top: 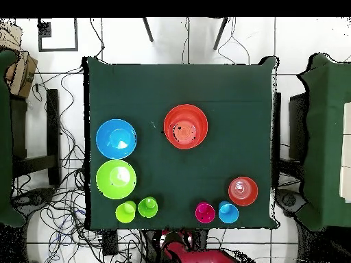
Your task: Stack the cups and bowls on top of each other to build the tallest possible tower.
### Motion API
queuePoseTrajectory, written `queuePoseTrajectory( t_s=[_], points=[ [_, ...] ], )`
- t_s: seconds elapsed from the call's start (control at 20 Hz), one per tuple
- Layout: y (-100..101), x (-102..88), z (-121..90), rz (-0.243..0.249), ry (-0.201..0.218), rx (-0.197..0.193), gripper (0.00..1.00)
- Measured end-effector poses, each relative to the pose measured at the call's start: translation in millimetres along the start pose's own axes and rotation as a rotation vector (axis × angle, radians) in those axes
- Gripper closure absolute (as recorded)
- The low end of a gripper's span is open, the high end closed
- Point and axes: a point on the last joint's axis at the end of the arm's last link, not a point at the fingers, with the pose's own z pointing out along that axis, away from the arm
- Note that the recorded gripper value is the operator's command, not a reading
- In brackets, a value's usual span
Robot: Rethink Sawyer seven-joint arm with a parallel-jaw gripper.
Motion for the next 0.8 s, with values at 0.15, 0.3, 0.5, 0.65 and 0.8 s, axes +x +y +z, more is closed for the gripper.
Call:
queuePoseTrajectory(
  t_s=[0.15,0.3,0.5,0.65,0.8],
  points=[
    [17.0,19.2,6.9,-0.073,-0.031,-0.024,0.0],
    [22.2,33.5,13.5,-0.1,-0.041,-0.042,0.0],
    [20.0,54.1,20.5,-0.11,-0.033,-0.066,0.0],
    [14.8,67.5,21.6,-0.113,-0.014,-0.074,0.0],
    [7.2,74.1,20.4,-0.107,-0.013,-0.078,0.0]
  ],
)
